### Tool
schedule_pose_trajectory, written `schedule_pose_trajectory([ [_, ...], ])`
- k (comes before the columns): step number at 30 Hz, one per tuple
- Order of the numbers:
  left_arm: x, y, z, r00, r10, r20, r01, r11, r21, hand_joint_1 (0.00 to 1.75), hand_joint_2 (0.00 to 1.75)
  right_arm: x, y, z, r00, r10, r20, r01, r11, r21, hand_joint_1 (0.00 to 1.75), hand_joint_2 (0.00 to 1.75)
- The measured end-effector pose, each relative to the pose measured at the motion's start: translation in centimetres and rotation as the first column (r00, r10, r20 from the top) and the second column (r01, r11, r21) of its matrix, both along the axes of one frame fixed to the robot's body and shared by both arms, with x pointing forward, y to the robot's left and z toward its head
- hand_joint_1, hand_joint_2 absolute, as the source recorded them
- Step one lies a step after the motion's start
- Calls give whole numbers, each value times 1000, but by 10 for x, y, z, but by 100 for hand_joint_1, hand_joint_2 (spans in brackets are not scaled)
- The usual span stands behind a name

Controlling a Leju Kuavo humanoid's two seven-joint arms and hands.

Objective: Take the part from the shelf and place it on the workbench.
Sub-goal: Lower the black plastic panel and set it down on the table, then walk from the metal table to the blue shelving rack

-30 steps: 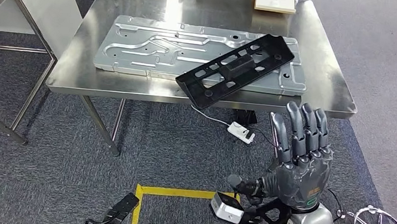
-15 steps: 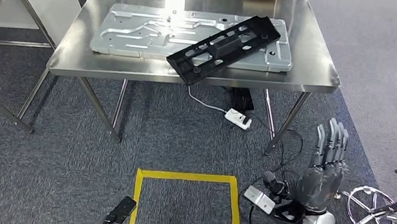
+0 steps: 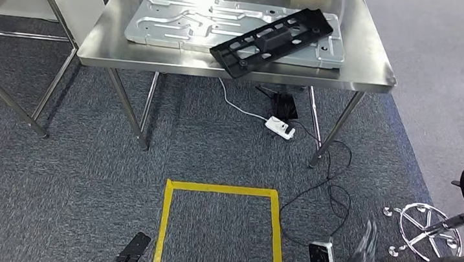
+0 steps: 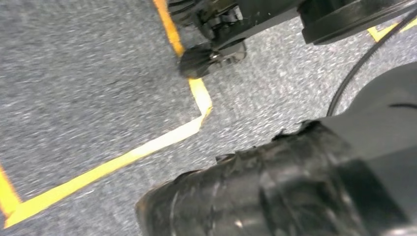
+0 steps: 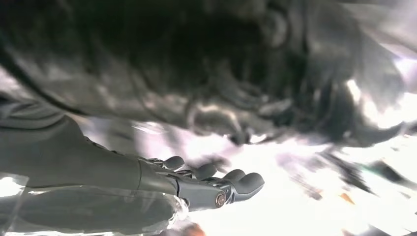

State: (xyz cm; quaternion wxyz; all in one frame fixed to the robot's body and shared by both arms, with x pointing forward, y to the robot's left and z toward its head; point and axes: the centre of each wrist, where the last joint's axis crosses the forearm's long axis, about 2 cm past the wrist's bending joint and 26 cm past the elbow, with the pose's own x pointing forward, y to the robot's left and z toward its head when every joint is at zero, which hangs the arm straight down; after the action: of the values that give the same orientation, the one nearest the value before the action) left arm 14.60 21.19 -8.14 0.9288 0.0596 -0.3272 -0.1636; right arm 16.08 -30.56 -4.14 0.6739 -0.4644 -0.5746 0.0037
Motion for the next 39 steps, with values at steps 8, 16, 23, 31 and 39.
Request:
schedule_pose_trajectory([
  [8, -4, 1, -1, 1000, 21, -13, -21, 1000, -4, 0, 0, -43, 20, -40, 962, -98, -253, 156, 963, 221, 0, 0],
  [16, -8, 2, -3, 999, 38, -32, -38, 999, 2, 0, 0, -68, 37, -54, 873, -67, -484, 265, 897, 353, 0, 0],
  [23, -7, 3, -3, 999, 45, -30, -45, 999, 3, 0, 0, -76, 47, -58, 797, -7, -604, 330, 842, 426, 0, 0],
  [31, -15, 4, -5, 997, 61, -57, -60, 998, 24, 0, 0, -83, 38, -62, 693, 116, -711, 386, 775, 501, 0, 0],
  [39, -21, 7, -7, 997, 57, -60, -54, 997, 53, 0, 0, -85, 39, -63, 659, 164, -734, 374, 776, 509, 0, 0],
])
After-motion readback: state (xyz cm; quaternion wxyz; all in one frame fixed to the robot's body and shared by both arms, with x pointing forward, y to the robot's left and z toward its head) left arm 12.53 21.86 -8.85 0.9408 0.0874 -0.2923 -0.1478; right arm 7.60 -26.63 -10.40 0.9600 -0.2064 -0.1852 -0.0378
